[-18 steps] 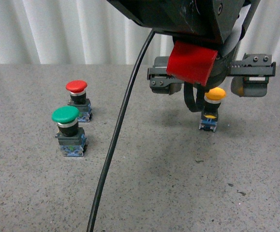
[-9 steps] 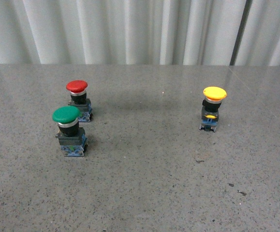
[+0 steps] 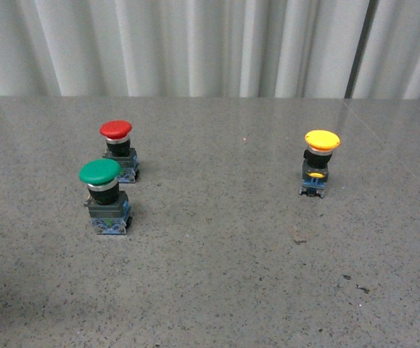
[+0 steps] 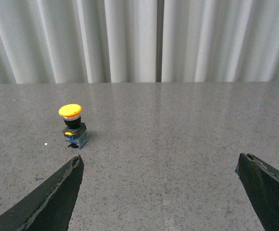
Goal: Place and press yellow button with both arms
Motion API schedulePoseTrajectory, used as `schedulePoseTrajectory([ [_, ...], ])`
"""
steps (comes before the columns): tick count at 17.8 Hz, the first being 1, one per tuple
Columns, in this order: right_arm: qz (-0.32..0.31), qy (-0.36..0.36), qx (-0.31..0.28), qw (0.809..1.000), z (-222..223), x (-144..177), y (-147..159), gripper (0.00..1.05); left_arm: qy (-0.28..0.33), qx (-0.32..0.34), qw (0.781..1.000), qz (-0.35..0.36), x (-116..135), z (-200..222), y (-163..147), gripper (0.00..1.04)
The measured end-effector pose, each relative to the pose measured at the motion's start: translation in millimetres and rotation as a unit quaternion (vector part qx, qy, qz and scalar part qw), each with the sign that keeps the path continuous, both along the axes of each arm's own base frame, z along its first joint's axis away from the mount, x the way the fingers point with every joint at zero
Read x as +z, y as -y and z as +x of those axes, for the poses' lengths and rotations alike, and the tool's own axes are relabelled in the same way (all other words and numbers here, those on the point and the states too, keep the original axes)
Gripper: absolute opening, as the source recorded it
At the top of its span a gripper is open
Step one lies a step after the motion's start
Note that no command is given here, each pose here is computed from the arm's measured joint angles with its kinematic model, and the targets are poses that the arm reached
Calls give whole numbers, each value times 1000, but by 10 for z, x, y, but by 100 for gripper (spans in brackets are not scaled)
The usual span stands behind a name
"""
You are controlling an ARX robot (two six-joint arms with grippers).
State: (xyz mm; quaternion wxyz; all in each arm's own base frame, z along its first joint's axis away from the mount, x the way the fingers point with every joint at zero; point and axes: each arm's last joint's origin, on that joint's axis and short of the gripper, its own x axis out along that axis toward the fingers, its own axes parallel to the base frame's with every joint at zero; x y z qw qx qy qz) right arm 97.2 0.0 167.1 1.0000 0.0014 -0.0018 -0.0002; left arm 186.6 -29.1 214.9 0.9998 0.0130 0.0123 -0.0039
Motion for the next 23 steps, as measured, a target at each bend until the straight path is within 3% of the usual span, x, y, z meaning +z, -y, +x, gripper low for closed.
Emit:
schedulePoseTrajectory([
  [2, 0, 0, 0, 1000, 0, 0, 0, 98, 9, 6, 1000, -10, -69, -121, -83, 1],
  [9, 0, 0, 0, 1000, 0, 0, 0, 98, 9, 17, 1000, -11, -302, -425, -309, 2],
  [23, 0, 0, 0, 1000, 0, 0, 0, 98, 19, 3, 1000, -11, -437, -719, -290, 2],
])
